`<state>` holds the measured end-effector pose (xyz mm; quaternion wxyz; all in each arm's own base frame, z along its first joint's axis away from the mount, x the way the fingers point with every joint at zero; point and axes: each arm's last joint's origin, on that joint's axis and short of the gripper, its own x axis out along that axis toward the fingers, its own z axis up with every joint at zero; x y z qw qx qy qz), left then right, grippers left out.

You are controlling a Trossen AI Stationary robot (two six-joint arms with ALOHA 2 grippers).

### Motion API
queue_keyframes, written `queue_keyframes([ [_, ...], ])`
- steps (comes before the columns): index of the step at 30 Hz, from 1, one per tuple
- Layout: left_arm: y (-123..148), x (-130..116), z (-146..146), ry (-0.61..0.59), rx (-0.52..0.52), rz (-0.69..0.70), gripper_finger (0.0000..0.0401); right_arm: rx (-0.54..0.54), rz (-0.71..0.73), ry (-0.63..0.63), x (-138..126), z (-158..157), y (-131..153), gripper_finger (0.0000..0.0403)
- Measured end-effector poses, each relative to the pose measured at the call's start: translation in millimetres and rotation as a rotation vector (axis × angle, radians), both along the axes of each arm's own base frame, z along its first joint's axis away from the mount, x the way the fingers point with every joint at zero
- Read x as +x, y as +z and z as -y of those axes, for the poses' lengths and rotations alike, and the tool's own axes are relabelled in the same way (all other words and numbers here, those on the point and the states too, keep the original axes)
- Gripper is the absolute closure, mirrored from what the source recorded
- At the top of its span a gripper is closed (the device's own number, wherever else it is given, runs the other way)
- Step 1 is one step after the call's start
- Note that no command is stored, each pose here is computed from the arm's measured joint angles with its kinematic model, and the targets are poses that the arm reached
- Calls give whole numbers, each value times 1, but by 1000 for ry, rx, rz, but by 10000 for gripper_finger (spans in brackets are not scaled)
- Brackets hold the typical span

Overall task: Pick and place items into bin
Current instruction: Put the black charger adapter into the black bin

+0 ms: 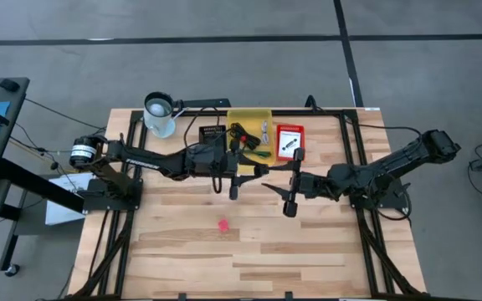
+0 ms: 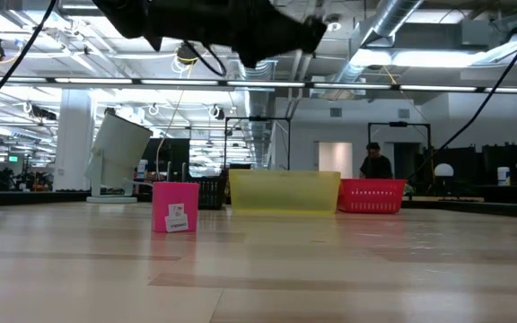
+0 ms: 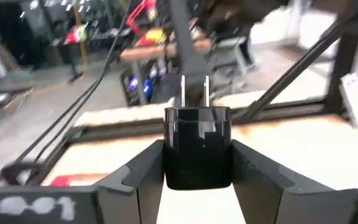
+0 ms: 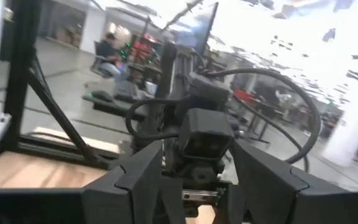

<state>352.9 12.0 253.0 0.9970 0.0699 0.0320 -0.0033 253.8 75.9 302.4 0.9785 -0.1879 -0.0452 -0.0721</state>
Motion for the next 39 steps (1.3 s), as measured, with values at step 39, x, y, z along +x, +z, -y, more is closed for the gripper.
queue_keyframes([
  [39,-11,-80,-71,579,48,-681,247,36,-189,-117,-3,-4,-21,219],
])
